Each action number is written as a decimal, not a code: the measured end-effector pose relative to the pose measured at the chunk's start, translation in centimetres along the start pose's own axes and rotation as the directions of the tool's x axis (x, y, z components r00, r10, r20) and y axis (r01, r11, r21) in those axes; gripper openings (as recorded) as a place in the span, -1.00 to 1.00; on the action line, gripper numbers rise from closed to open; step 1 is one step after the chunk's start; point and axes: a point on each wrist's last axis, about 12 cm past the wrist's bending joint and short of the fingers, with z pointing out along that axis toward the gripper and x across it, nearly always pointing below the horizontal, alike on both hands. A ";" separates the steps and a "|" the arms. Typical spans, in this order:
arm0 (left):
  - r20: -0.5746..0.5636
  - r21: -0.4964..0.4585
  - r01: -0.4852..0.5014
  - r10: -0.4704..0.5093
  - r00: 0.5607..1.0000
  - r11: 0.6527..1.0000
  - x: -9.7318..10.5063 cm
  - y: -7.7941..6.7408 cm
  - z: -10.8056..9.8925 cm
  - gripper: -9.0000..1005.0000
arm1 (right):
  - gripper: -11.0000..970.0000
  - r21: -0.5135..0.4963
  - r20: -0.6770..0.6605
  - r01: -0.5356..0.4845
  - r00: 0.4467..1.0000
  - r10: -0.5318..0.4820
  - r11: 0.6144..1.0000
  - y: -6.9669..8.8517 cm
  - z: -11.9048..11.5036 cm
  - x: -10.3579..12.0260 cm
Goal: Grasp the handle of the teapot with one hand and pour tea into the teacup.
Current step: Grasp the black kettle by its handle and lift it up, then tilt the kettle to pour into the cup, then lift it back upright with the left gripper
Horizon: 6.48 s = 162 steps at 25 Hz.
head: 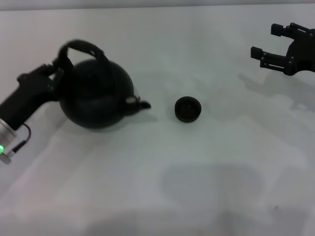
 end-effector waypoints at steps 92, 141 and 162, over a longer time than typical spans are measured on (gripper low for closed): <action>-0.518 0.343 -0.684 0.737 0.433 0.643 -14.8 -10.9 16.0 -0.70 | 0.74 0.075 0.304 -0.167 0.943 0.137 0.983 1.1 -5.7 1.3; -0.486 0.388 -0.752 0.812 0.323 0.532 -14.6 -13.5 17.2 -0.71 | 0.74 0.087 0.299 -0.167 0.945 0.134 0.982 1.0 -5.8 1.4; -0.500 0.364 -0.736 0.787 0.363 0.571 -14.6 -13.4 17.1 -0.71 | 0.74 0.091 0.297 -0.166 0.946 0.132 0.982 1.0 -5.7 1.6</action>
